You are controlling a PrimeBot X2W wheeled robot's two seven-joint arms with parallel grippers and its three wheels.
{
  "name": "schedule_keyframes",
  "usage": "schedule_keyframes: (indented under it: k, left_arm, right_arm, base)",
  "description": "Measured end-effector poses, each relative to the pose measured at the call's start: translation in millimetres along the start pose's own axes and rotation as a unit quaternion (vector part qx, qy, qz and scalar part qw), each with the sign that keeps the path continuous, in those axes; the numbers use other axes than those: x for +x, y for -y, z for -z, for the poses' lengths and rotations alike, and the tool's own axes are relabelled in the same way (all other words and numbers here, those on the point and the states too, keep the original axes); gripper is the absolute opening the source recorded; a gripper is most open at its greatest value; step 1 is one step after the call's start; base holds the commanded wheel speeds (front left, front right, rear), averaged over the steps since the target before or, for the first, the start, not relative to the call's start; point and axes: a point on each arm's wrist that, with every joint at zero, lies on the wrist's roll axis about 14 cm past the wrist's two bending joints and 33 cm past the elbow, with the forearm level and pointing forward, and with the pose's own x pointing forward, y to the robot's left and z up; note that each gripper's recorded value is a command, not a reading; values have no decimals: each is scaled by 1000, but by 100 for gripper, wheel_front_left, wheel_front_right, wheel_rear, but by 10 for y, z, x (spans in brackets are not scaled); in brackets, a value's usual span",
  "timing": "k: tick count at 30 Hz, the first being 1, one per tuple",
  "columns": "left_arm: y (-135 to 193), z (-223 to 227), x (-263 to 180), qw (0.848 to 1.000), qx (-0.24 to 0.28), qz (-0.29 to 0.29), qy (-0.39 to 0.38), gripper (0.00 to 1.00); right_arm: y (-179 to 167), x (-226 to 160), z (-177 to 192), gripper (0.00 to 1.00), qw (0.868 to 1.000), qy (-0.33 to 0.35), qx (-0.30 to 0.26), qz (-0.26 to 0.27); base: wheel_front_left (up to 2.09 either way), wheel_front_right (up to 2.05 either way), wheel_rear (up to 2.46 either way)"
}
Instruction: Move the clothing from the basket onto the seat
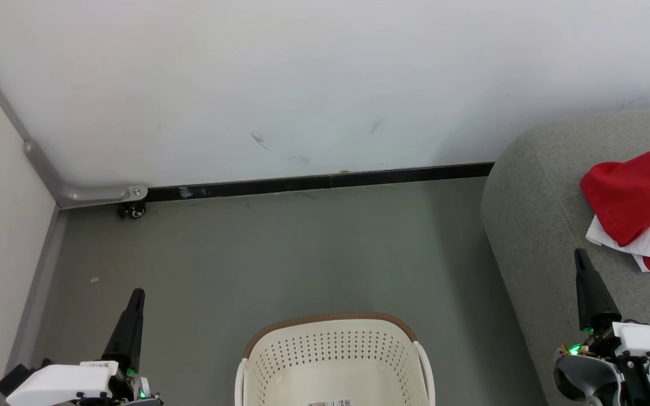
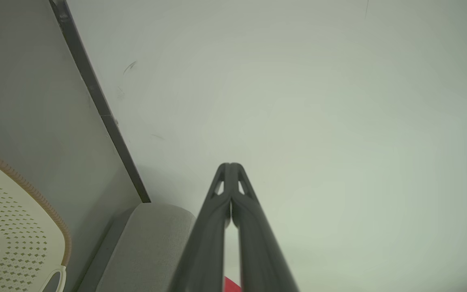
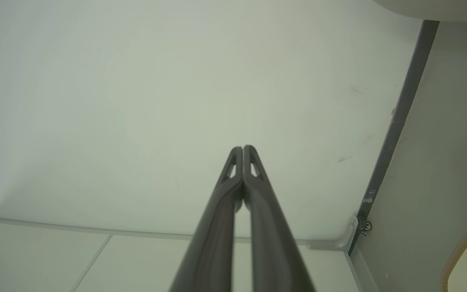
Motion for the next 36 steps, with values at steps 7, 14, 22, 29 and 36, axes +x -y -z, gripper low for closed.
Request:
schedule_keyframes:
  k: [7, 14, 22, 29, 36]
  left_arm:
    - [1, 0, 0, 1000, 0, 0, 0, 0]
    - [2, 0, 0, 1000, 0, 0, 0, 0]
    - [3, 0, 0, 1000, 0, 0, 0, 0]
    - [3, -1, 0, 1000, 0, 0, 0, 0]
    - [4, -1, 0, 1000, 0, 1, 0, 0]
  right_arm:
    - [-1, 0, 1, 0, 1000, 0, 0, 0]
    - [-1, 0, 2, 0, 1000, 0, 0, 0]
    - [-2, 0, 3, 0, 1000, 0, 0, 0]
    - [-1, 0, 3, 0, 1000, 0, 0, 0]
    - [-2, 0, 3, 0, 1000, 0, 0, 0]
  base:
    - [0, 0, 0]
    - [0, 0, 0]
    - [0, 0, 0]
    - [0, 0, 0]
    - [0, 0, 0]
